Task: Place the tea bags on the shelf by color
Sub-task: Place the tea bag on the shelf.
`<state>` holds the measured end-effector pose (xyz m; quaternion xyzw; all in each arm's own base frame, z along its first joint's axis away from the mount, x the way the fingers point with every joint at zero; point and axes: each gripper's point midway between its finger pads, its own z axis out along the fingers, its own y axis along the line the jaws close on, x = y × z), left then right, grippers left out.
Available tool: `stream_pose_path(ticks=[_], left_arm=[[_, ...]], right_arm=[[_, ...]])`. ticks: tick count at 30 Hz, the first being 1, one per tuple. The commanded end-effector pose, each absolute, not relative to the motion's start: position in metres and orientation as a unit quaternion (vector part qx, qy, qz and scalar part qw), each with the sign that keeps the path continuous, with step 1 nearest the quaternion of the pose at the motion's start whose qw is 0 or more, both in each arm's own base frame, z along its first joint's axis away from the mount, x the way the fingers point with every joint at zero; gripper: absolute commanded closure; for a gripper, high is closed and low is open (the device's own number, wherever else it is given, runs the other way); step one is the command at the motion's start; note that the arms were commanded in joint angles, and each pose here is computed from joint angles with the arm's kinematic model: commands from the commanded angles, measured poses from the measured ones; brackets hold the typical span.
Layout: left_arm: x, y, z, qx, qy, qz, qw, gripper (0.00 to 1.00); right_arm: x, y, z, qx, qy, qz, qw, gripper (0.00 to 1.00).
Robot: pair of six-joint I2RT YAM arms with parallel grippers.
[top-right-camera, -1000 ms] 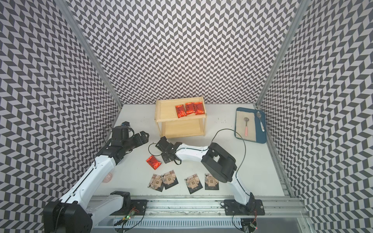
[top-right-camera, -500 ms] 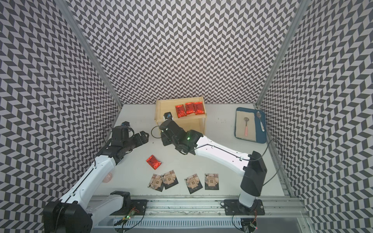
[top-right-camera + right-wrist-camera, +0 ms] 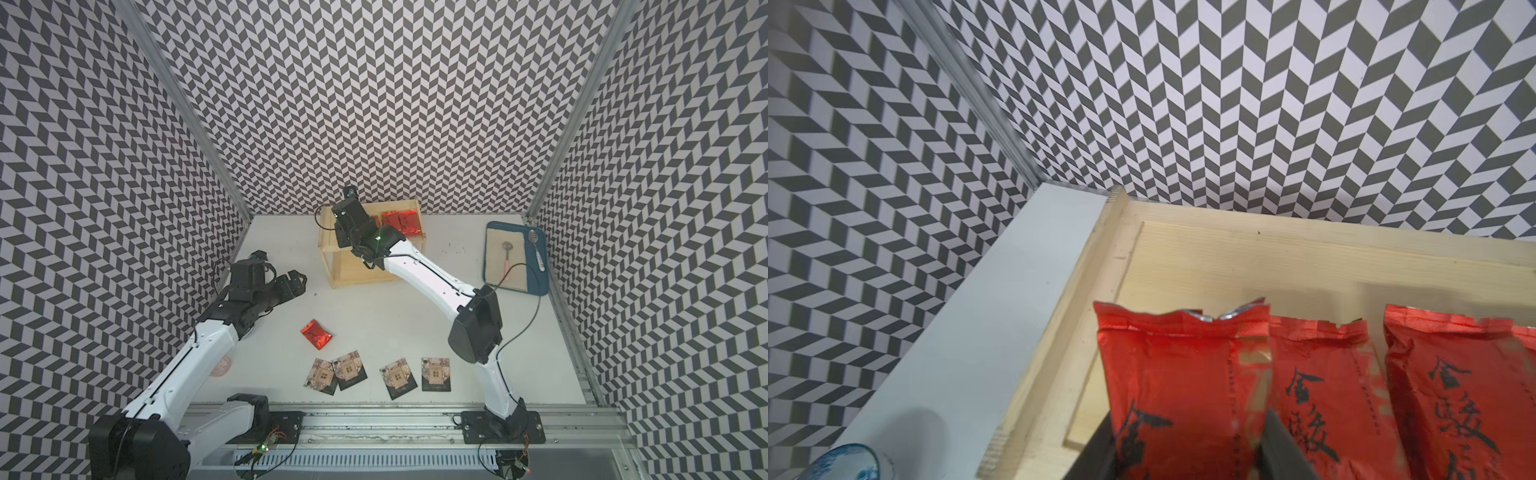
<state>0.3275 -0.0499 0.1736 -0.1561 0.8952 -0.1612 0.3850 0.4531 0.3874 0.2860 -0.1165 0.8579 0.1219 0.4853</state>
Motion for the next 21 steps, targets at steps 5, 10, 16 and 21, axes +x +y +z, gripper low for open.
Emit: stream_pose_path(ticks=[5, 10, 16, 21], left_arm=[[0.327, -0.047, 0.176, -0.156, 0.894, -0.157, 0.389, 0.08], [0.327, -0.047, 0.177, -0.155, 0.894, -0.156, 0.39, 0.08], [0.327, -0.047, 0.177, -0.155, 0.894, -0.156, 0.389, 0.08], [0.326, -0.046, 0.177, -0.156, 0.894, -0.155, 0.39, 0.08]], right_arm=[[0.46, 0.388, 0.296, -0.114, 0.85, 0.122, 0.5, 0.55], [0.464, 0.392, 0.29, -0.114, 0.851, 0.121, 0.499, 0.54], [0.472, 0.391, 0.281, -0.107, 0.853, 0.109, 0.499, 0.53], [0.476, 0.391, 0.276, -0.104, 0.855, 0.108, 0.497, 0.52]])
